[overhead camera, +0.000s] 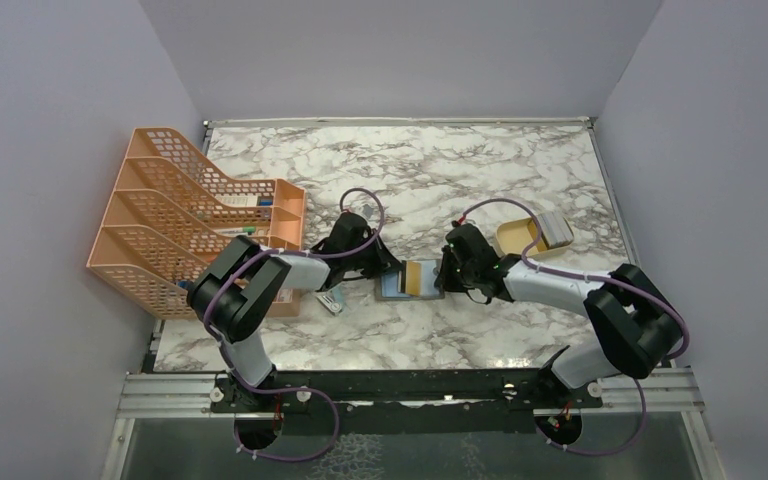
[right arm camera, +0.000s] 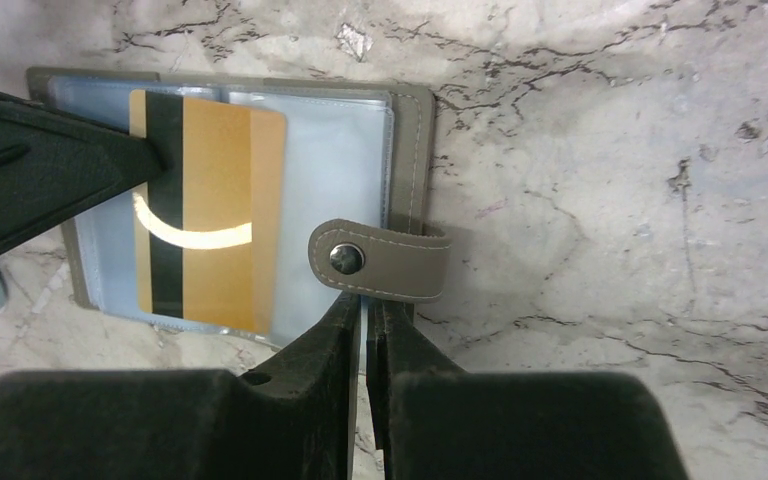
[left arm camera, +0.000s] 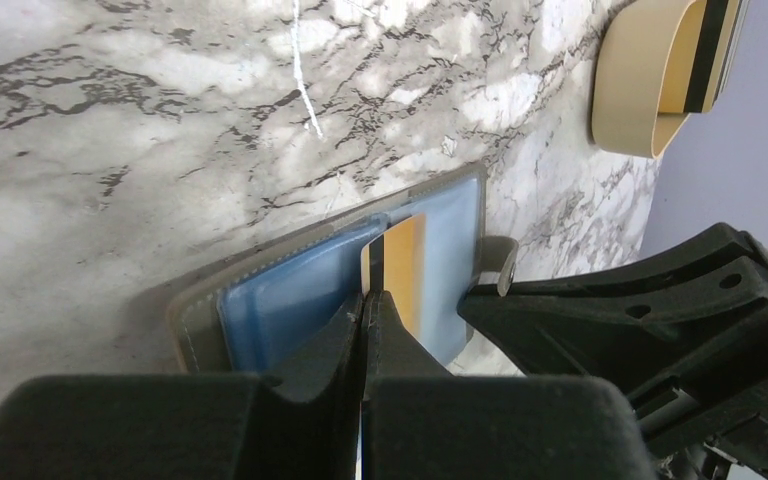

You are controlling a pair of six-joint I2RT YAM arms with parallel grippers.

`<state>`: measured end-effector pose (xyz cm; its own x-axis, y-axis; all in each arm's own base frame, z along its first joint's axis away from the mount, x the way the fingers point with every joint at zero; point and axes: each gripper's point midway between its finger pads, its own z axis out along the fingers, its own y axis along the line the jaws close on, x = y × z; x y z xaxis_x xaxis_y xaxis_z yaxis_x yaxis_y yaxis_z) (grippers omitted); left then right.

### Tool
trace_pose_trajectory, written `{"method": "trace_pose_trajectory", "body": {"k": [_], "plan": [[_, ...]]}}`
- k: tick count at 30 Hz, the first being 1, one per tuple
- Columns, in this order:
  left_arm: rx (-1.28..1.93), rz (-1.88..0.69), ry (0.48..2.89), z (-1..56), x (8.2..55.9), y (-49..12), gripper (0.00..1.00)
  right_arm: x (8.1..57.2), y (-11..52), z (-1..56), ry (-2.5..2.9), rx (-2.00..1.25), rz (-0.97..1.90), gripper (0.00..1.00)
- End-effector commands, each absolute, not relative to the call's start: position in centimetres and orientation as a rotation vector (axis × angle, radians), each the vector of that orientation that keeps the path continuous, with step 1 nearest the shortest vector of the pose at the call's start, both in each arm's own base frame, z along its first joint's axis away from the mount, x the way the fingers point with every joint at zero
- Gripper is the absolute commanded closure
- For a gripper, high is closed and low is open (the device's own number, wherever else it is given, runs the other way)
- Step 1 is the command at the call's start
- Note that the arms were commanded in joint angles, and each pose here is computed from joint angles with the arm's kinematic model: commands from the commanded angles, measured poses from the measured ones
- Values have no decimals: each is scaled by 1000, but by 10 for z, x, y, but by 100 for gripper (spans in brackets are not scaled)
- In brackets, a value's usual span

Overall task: Put the credit cards into the card holder
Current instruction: Insert the credit card into the card holder.

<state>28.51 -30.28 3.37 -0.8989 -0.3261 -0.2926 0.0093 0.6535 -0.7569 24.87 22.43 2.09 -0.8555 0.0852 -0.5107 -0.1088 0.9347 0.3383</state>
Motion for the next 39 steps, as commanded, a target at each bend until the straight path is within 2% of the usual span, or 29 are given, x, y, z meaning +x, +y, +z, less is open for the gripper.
{"method": "trace_pose_trajectory", "body": {"k": [1,13,21,34,37,39], "plan": [[-300,-1069,2445,28,287,-294,100,230,237,14,2602,49,627,92],[-260,-1119,2446,28,275,-300,100,228,241,11,2615,72,653,92],[-156,-1182,2435,39,274,-319,100,243,251,30,2552,7,671,91],[-71,-1216,2508,24,264,-326,99,256,249,35,2508,-53,612,91],[-66,-1217,2501,28,266,-327,79,257,247,35,2513,-52,595,90],[-62,-1197,2491,34,269,-325,68,257,244,39,2521,-44,570,88]]}}
